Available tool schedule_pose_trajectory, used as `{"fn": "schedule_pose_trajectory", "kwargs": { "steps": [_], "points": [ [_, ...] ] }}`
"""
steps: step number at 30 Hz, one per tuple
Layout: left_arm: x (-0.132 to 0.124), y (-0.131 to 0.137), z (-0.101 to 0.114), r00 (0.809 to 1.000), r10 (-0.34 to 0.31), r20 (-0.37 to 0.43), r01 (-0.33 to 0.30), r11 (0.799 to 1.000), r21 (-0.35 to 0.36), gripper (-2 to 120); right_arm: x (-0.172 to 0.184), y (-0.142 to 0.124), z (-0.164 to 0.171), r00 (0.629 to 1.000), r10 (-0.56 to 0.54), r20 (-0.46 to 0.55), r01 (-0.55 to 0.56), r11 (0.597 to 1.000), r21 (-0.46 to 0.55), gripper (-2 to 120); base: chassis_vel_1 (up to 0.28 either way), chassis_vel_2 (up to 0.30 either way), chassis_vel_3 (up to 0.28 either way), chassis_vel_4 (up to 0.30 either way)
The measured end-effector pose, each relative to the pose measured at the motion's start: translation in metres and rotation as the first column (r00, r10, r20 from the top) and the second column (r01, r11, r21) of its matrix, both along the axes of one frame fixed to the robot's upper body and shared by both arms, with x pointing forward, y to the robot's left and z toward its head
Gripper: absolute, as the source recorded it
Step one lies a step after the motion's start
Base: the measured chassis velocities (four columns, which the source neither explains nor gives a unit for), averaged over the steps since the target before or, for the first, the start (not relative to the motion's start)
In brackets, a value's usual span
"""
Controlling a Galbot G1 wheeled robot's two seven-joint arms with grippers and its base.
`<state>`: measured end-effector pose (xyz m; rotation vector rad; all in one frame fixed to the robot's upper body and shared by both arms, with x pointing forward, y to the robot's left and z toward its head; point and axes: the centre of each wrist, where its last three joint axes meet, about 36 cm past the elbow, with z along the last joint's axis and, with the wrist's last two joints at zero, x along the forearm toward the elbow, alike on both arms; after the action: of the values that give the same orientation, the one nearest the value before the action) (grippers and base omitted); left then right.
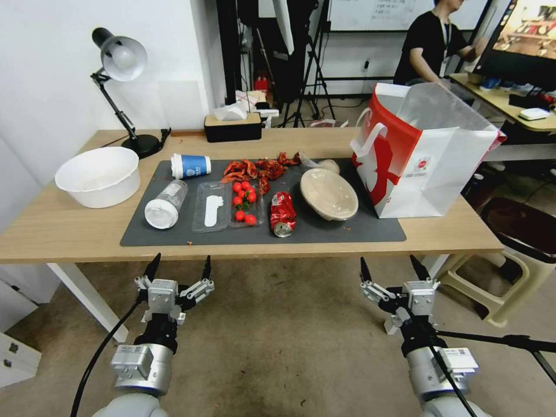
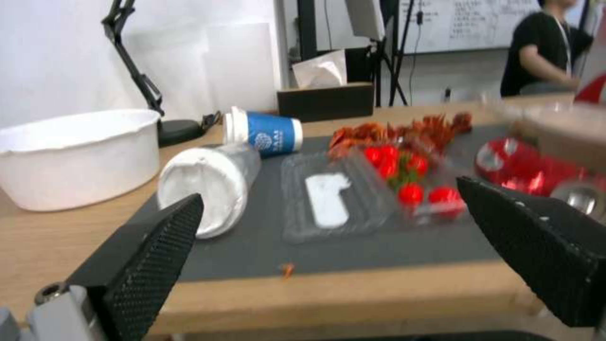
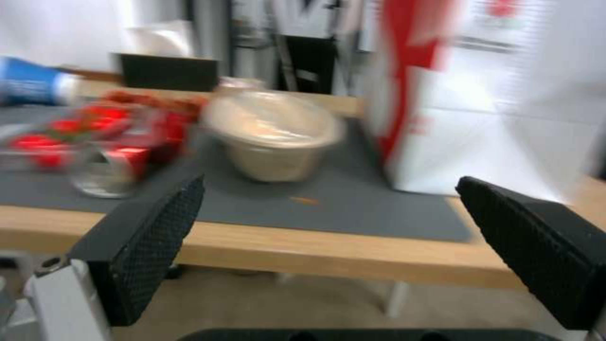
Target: Pick up the trash from the table and place it into the takeout bag.
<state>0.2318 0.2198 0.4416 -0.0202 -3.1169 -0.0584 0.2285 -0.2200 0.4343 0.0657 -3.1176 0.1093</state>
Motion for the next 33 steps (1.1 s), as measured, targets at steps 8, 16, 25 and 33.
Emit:
{"fn": "schedule_pose_trajectory", "kwargs": {
  "steps": [8,16,25,33],
  "points": [
    [0.012,-0.016,0.037,0.999,0.036,-0.023,-0.039,0.991,-0.128,100,0.004,0.019,0.0,0.999,0.044,0.003,-0.044,0.999,0.025,100,0.0,0.0,0.0,0.0],
    [0.014,-0.021,0.044,1.0,0.02,-0.018,-0.023,0.99,-0.141,100,0.008,0.028,0.0,0.996,0.094,0.004,-0.094,0.996,0.01,100,0.0,0.0,0.0,0.0],
    [0.013,-0.021,0.042,0.999,0.021,-0.024,-0.025,0.99,-0.14,100,0.009,0.027,-0.002,0.995,0.098,-0.003,-0.098,0.995,0.004,100,0.0,0.0,0.0,0.0],
    [0.013,-0.021,0.036,0.999,0.018,-0.031,-0.022,0.991,-0.133,100,0.012,0.025,-0.004,0.996,0.091,-0.013,-0.091,0.996,0.022,100,0.0,0.0,0.0,0.0]
  ]
}}
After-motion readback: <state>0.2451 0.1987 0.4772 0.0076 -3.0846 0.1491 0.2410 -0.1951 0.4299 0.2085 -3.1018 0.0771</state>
